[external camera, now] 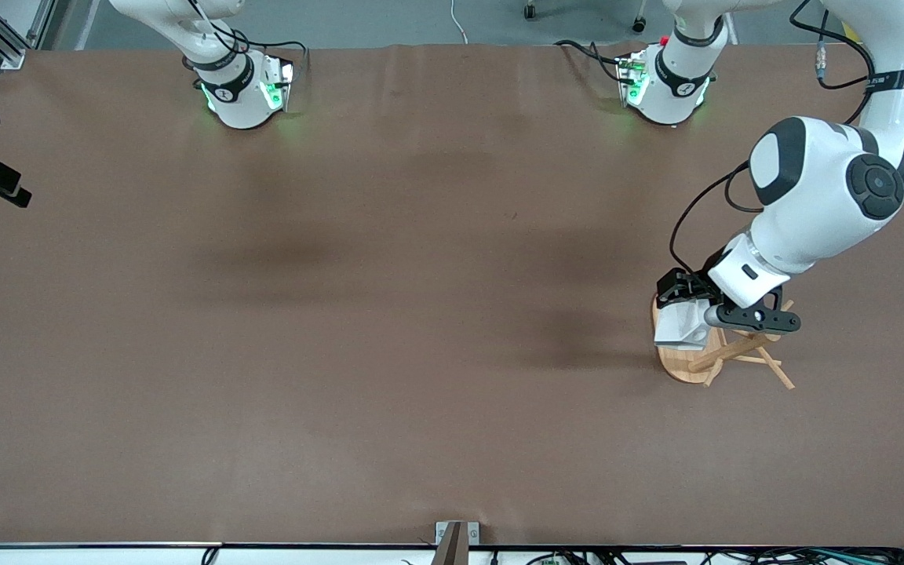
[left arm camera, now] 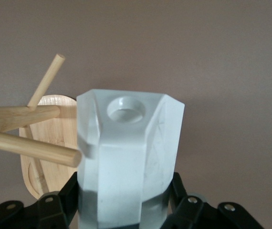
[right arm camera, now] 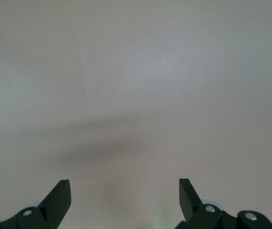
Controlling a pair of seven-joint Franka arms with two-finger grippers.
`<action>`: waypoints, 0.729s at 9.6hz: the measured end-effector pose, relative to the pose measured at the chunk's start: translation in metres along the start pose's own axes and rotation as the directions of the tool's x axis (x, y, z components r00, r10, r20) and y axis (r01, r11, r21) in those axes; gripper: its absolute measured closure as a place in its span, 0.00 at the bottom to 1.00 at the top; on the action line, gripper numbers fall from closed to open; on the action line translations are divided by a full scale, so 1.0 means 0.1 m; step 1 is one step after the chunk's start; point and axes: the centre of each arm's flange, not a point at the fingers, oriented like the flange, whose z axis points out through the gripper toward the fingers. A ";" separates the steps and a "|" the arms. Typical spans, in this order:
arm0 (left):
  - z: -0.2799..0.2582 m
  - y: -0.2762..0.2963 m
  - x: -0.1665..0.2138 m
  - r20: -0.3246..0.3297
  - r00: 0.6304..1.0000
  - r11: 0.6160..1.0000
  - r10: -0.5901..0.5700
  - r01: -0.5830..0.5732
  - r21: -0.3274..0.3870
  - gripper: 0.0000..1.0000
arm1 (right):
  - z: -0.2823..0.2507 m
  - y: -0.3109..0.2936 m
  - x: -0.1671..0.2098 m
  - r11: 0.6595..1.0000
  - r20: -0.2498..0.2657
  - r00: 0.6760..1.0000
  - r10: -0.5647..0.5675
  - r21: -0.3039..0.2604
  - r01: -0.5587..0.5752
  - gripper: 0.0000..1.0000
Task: Hang cup on rack
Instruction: 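Lower the cup with the left gripper onto a rack peg, then open the left gripper and draw it back from the cup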
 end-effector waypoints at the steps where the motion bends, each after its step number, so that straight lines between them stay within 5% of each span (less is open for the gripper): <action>1: 0.01 -0.04 -0.01 0.003 1.000 1.000 0.010 -0.010 0.002 0.24 | 0.00 0.00 0.00 1.000 0.000 1.000 0.000 0.000 0.000 0.00; 7: -0.02 -0.34 -0.01 -0.003 1.000 1.000 0.014 -0.014 0.018 0.24 | 0.00 0.00 0.00 1.000 0.000 1.000 0.000 0.000 0.000 0.00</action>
